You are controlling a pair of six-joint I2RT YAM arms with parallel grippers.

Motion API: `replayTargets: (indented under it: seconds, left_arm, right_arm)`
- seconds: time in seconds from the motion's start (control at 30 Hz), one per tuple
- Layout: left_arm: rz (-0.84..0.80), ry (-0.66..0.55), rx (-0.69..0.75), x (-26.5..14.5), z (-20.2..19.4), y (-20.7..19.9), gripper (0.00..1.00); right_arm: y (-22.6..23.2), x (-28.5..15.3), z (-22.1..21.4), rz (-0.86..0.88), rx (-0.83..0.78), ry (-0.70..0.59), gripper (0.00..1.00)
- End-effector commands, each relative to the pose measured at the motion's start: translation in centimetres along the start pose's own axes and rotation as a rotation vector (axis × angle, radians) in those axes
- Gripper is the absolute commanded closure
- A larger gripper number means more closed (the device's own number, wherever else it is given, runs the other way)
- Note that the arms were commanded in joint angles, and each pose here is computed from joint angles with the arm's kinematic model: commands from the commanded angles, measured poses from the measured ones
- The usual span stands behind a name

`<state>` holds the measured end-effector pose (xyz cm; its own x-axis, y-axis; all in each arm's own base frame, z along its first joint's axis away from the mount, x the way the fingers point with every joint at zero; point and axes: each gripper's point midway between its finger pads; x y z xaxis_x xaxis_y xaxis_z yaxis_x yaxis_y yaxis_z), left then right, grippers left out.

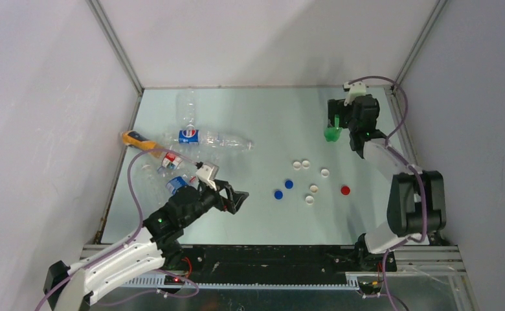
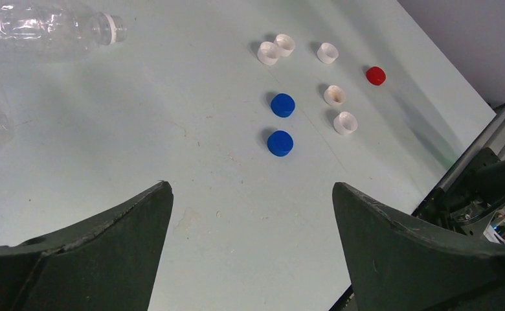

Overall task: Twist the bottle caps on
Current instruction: Place the plastic bottle at the center of the board, then pick up the plastic bottle at the center of the board.

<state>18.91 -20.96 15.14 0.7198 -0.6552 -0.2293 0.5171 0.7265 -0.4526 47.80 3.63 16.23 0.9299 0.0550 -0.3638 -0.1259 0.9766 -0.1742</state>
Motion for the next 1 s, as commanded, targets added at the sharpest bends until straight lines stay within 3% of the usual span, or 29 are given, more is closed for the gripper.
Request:
replayTargets:
  seconds: [0.0, 0.17, 0.37, 0.43, 0.63, 0.97]
  left_arm:
    - [0.007, -0.071, -0.013, -0.2, 3.3, -0.9, 0.0]
    - [0.06, -0.051, 0.026, -0.3, 5.8, -1.3, 0.0]
    - [0.164, 0.011, 0.078, -0.4, 8.2, -0.2, 0.0]
    - [0.276, 0.068, 0.053, -0.9, 8.0, 1.8, 0.0]
    - [0.592, 0.042, -0.194, -3.7, 7.2, 7.8, 0.0]
    - [0.948, -0.102, -0.525, -8.0, 3.4, 17.0, 0.0]
  right_arm:
    - [-2.1, -5.0, 4.0, -0.083, 0.056, -0.049, 0.01]
    - [-1.8, -12.2, 6.0, -0.088, 0.293, -0.058, 0.01]
    - [1.3, -18.8, 7.7, 0.113, 0.315, -0.106, 0.0]
    - [2.7, -20.6, 7.9, 0.189, 0.344, -0.106, 0.01]
    - [6.1, -25.4, 8.7, 0.399, 0.393, -0.154, 0.01]
    - [8.4, -26.9, 6.8, 0.524, 0.403, -0.058, 0.01]
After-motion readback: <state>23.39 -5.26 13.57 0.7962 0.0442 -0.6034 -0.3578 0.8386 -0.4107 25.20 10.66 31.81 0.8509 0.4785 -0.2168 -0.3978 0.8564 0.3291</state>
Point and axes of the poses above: each gripper's point midway between its finger pads, its own x axis out along the fingers, its own y axis along the line the jaws close on, z = x × y, and after that the axes turned 6 degrees about -x, right-handed
